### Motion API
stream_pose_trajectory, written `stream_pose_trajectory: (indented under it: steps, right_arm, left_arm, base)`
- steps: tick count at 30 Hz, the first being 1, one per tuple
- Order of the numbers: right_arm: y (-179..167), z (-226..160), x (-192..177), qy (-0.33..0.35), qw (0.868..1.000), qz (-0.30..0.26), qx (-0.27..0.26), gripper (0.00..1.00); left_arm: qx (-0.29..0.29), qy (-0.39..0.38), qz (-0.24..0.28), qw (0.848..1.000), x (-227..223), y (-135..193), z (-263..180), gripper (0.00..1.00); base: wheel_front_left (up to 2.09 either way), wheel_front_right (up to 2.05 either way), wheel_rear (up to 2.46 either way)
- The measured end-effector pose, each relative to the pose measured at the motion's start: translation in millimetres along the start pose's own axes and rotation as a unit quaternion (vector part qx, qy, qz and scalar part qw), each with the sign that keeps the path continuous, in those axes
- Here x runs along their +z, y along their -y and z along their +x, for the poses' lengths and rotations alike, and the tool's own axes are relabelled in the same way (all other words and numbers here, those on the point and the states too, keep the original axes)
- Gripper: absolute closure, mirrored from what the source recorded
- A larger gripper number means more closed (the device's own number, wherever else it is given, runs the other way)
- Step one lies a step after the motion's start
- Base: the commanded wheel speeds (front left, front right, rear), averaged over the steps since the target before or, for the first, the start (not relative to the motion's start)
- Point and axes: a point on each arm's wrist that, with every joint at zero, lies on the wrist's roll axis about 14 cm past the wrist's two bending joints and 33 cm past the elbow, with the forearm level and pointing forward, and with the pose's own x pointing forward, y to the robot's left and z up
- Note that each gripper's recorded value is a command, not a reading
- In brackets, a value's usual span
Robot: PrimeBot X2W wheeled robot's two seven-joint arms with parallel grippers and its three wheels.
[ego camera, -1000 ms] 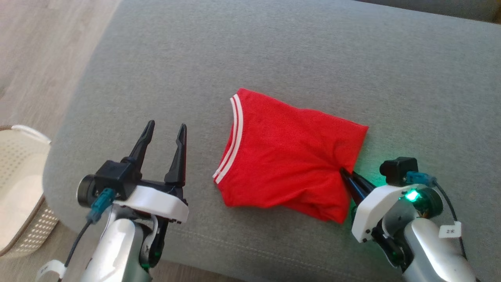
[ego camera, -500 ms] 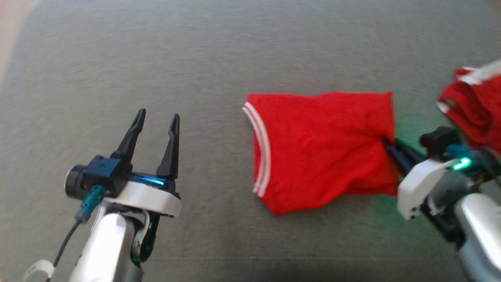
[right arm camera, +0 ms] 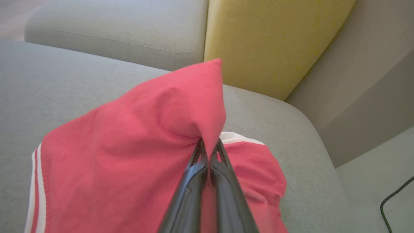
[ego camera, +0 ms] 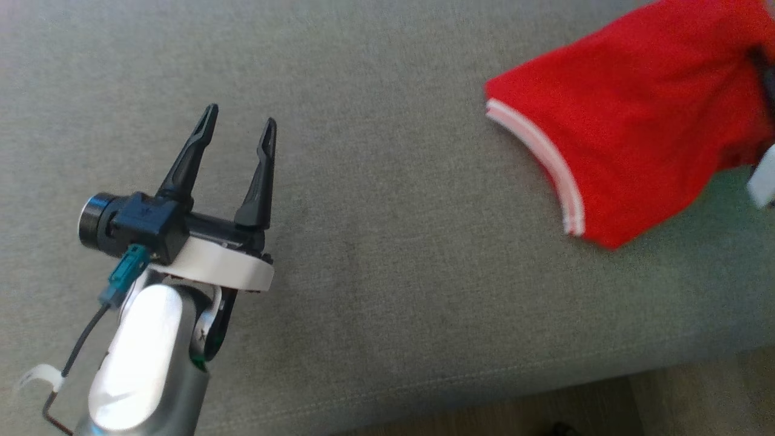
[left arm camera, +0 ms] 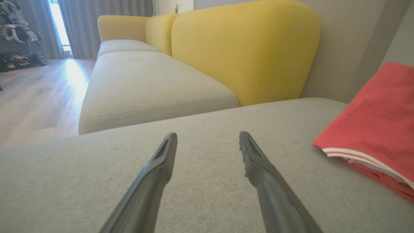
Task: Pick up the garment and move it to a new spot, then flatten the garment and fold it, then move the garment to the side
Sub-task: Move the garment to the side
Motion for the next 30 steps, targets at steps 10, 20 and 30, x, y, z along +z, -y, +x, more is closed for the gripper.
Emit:
stream_pose_trajectory:
  steps: [10, 20, 30]
  right_arm:
    - [61, 13, -9, -0.007, 0.997, 0.035, -0.07, 1.0]
    - [88, -1, -19, -0.005, 0.991, 0.081, -0.106, 0.88]
    - [86, -7, -14, 0.013, 0.988, 0.111, -0.108, 0.0]
  left_arm:
    - [-0.011, -0.024, -0.016, 1.0, -34, -2, 16, 0.0]
    - [-0.03, -0.035, -0.025, 0.999, -49, 8, 24, 0.0]
    - [-0.043, -0.029, -0.025, 0.998, -45, 16, 29, 0.0]
  base:
    - [0.0, 0.0, 0.0]
    - [0.0, 0.0, 0.0]
    - [0.0, 0.0, 0.0]
